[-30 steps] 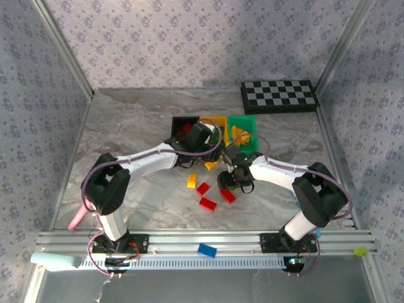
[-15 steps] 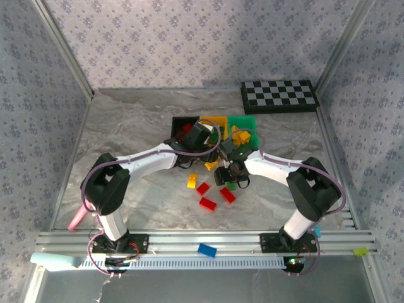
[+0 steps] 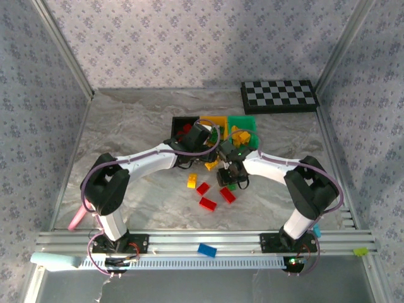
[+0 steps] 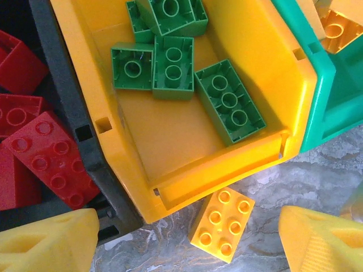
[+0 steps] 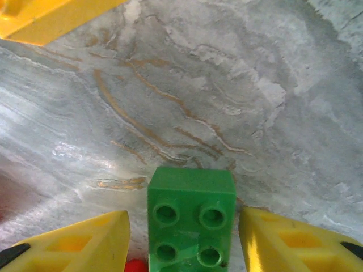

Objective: Sort the legos into containers by color
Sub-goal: Pick up the lego from the bottom-center of the table, then place the lego in the container.

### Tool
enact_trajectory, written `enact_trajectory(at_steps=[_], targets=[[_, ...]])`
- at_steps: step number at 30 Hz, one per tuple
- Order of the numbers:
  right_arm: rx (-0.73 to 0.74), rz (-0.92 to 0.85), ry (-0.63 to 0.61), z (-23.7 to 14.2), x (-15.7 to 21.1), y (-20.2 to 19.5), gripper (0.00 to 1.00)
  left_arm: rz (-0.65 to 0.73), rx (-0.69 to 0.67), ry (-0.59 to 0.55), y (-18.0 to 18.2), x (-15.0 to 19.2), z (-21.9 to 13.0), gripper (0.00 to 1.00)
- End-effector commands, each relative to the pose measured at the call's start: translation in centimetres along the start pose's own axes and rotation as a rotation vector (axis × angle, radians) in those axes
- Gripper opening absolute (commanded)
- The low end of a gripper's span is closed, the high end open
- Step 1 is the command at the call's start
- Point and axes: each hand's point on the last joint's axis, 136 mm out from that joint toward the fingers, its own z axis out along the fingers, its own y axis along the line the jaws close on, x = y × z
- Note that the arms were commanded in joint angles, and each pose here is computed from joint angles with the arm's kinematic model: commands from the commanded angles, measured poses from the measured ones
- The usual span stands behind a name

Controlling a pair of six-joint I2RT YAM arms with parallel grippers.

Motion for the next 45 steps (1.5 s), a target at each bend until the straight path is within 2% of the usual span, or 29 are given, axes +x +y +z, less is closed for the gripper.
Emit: enact_trajectory(at_steps=[1,8,13,19,25,32,43,44,45], targets=[[0.037,-0.009,-0.018,-0.6,-0.3,-1.0,0.52,-0.043,0.003,-0.032,0.1,-0.8,-0.8,0.83],[0.032,0.009,-0.015,-0.4,-0.5,-1.6,0.39,-0.084,-0.005,-0.062,1.7,-1.3,-1.8,0.83],[0.021,0.026,-0.036,-1.0,-0.8,-2.0,0.25,-0.128,-0.020,-0.105,3.3,-1.5,-3.0,0.83],[-0.016,0.054,-0.096,-2.6,-2.6,-2.6,0.25,-0.165,-0.038,-0.149,4.7,-1.5,-4.4,0.83],[-0.061,0.050,-0.221,-5.9,-7.1,-2.5,0.25,-0.198,-0.055,-0.161,5.7,-0.5,-5.0,0.83],[-0.118,0.045,-0.435,-10.6,-15.6,-0.7,0.25,-0.262,-0.057,-0.174,6.7,0.6,-5.9,0.83],[-0.094,0.007,-0.500,-10.0,-23.0,-0.5,0.25,-0.319,-0.038,-0.170,7.2,2.3,-7.2,0.83],[-0.087,0.007,-0.499,-9.9,-23.3,-0.6,0.25,-0.320,-0.030,-0.167,7.1,2.4,-7.2,0.90],[-0.082,0.005,-0.502,-9.9,-23.8,-0.6,0.26,-0.311,-0.011,-0.160,6.8,2.7,-7.1,0.91]])
